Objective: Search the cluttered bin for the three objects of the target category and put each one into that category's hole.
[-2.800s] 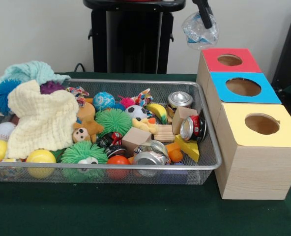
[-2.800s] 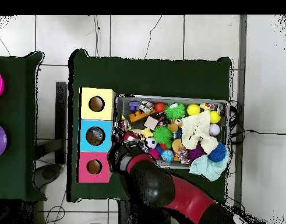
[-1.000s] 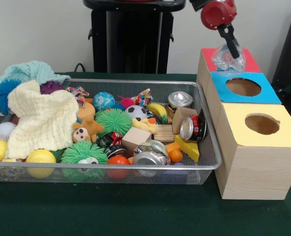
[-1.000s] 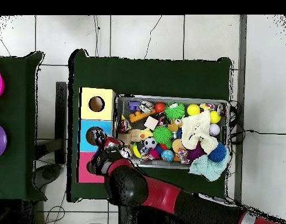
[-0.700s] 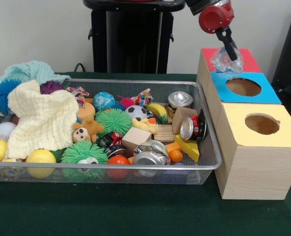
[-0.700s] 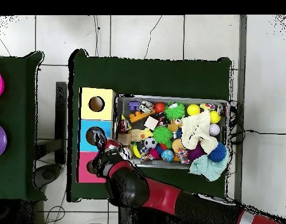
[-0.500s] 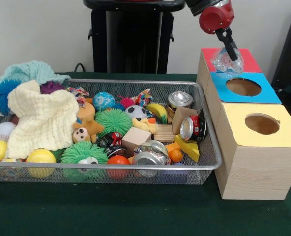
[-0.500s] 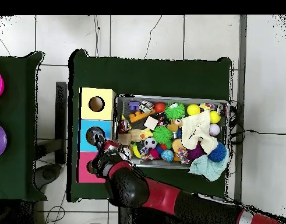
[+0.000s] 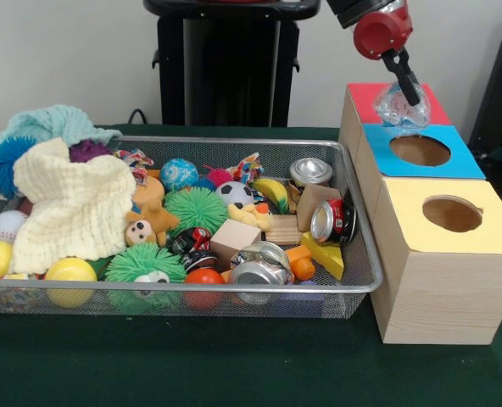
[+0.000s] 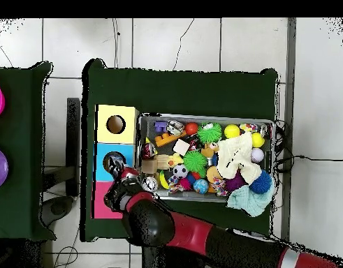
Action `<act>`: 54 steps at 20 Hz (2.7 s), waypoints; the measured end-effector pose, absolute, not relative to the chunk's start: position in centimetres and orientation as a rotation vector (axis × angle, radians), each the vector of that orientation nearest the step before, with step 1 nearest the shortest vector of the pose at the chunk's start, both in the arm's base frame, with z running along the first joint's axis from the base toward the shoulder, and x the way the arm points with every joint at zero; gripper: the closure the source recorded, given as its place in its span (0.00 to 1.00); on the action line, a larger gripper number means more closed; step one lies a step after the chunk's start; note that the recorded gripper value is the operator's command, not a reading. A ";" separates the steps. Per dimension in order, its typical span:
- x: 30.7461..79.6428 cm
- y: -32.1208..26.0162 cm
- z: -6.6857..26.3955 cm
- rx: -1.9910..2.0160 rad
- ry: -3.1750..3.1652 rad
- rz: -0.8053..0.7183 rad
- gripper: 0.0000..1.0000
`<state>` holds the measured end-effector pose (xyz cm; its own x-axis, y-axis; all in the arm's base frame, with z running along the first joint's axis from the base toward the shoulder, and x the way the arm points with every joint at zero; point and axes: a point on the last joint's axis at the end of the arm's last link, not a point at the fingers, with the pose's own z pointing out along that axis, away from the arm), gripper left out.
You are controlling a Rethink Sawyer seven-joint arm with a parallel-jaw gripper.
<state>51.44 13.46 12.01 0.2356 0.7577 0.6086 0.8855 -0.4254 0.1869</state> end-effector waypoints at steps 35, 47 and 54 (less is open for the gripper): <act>55.3 11.8 12.0 -2.368 -1.545 -1.139 1.00; 55.5 11.1 12.4 -2.377 -1.560 -1.142 1.00; 54.3 15.4 11.7 -2.306 -1.597 -1.099 1.00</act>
